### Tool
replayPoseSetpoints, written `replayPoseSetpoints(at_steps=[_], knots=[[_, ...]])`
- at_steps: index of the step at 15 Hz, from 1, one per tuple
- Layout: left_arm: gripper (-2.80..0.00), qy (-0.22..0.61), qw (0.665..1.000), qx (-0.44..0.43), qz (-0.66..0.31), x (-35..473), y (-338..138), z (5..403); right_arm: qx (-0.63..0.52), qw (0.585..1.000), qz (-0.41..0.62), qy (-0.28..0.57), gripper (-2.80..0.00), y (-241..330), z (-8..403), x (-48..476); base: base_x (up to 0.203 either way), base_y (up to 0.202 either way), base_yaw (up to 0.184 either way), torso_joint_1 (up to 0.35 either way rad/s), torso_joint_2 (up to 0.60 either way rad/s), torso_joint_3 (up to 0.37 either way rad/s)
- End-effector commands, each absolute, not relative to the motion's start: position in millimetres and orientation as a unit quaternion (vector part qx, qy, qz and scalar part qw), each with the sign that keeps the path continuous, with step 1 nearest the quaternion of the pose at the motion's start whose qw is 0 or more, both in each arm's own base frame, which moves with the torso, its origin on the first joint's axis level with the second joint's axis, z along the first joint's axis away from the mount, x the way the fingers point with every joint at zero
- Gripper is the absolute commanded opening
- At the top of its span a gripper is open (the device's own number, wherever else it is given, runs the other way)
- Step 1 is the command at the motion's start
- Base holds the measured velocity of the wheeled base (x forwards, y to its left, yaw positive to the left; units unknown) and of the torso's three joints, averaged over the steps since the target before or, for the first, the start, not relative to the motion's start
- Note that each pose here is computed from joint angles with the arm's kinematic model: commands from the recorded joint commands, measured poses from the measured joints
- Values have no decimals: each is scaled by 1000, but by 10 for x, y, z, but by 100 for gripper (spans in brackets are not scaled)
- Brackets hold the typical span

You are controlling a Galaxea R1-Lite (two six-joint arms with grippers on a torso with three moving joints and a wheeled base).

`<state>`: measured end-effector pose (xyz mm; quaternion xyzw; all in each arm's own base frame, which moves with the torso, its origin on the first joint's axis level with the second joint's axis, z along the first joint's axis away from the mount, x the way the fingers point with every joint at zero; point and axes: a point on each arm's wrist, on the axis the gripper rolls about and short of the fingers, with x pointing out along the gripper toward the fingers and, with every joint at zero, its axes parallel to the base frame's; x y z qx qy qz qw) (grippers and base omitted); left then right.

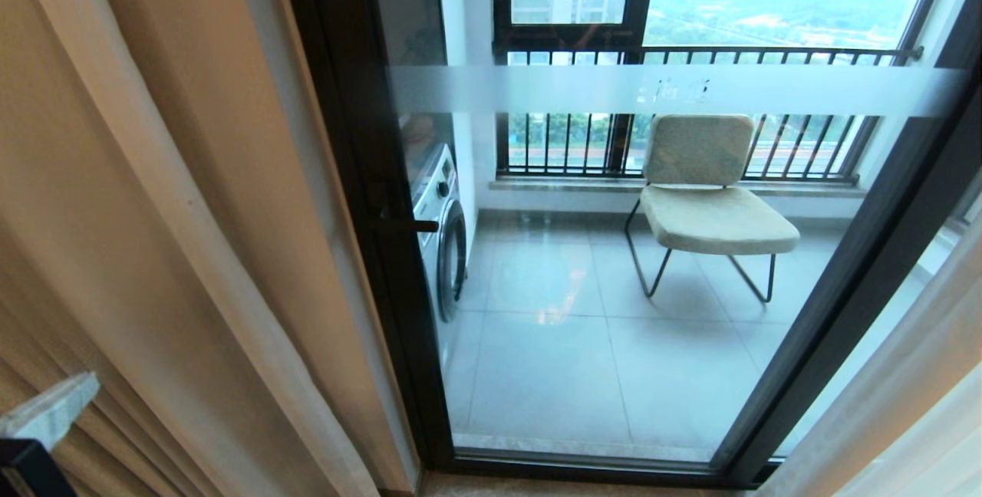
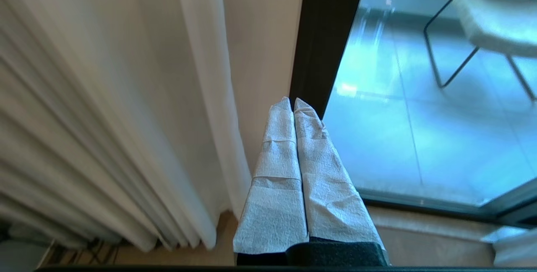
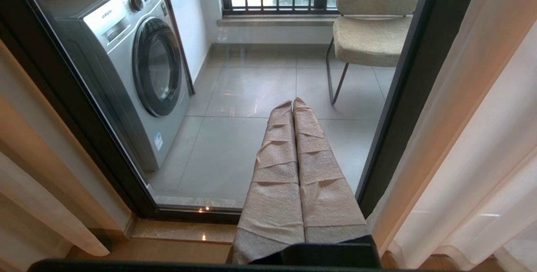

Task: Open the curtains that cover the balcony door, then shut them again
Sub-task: Pull the inner curtains open on both sides

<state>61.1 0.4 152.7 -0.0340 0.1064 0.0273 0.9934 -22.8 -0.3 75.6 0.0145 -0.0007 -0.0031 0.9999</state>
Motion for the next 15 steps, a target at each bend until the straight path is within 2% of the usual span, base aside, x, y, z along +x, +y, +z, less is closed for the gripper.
replayPoseSetpoints(at_steps=[1,7,15], knots=[[-280,102,994,-34,33,354,13,1175,15,1000,-3,-1,-280,-3,756,-228,0,0,0,0,0,0],[-280,90,995,-23,32,82,14,948,15,1000,-3,-1,-280,-3,756,-228,0,0,0,0,0,0],[-280,-1,1000,-26,8,-231,4,762,15,1000,-3,-1,-280,-3,756,-228,0,0,0,0,0,0]])
